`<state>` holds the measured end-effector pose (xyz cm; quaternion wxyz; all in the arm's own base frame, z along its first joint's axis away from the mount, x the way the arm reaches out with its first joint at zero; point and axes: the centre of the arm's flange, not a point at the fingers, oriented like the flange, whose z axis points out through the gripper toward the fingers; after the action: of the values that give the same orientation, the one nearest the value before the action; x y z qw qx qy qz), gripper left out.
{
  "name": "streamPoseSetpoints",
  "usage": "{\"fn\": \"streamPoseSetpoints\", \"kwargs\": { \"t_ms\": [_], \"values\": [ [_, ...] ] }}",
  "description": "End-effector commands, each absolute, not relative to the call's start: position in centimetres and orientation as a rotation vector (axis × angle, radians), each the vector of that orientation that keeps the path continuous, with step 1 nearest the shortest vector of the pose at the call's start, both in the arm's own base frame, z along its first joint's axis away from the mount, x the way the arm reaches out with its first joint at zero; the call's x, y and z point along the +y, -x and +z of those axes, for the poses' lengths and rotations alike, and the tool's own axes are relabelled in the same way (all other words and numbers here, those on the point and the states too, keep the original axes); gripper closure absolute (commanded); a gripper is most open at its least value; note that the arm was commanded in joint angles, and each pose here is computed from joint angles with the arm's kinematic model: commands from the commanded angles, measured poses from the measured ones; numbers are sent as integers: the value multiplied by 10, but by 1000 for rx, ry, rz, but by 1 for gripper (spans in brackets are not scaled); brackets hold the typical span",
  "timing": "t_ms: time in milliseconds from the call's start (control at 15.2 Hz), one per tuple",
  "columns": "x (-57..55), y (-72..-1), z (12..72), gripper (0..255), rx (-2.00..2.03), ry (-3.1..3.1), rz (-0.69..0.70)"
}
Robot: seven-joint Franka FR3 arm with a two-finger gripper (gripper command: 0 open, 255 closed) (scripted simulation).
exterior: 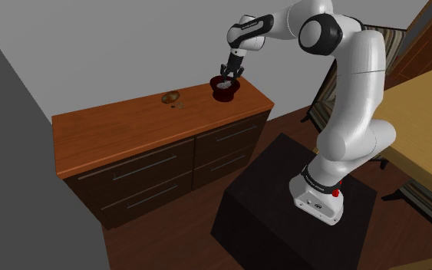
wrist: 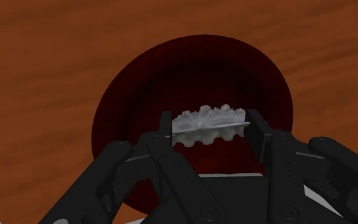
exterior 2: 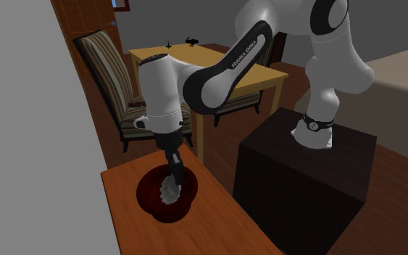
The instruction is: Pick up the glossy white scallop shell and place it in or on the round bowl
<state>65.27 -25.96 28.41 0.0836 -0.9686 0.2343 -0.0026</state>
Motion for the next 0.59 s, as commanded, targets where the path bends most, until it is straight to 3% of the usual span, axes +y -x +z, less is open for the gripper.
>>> {"fn": "streamPoseSetpoints", "kwargs": {
  "t_ms": [0,264,330,528],
  "values": [
    [-259,-653,280,255,698,2890,-2],
    [-259,-653,280,255,698,2890,-2],
    [-258,-653,280,0,698,2890,-2],
    [-258,-653,280,0,698,2890,-2]
  ]
}}
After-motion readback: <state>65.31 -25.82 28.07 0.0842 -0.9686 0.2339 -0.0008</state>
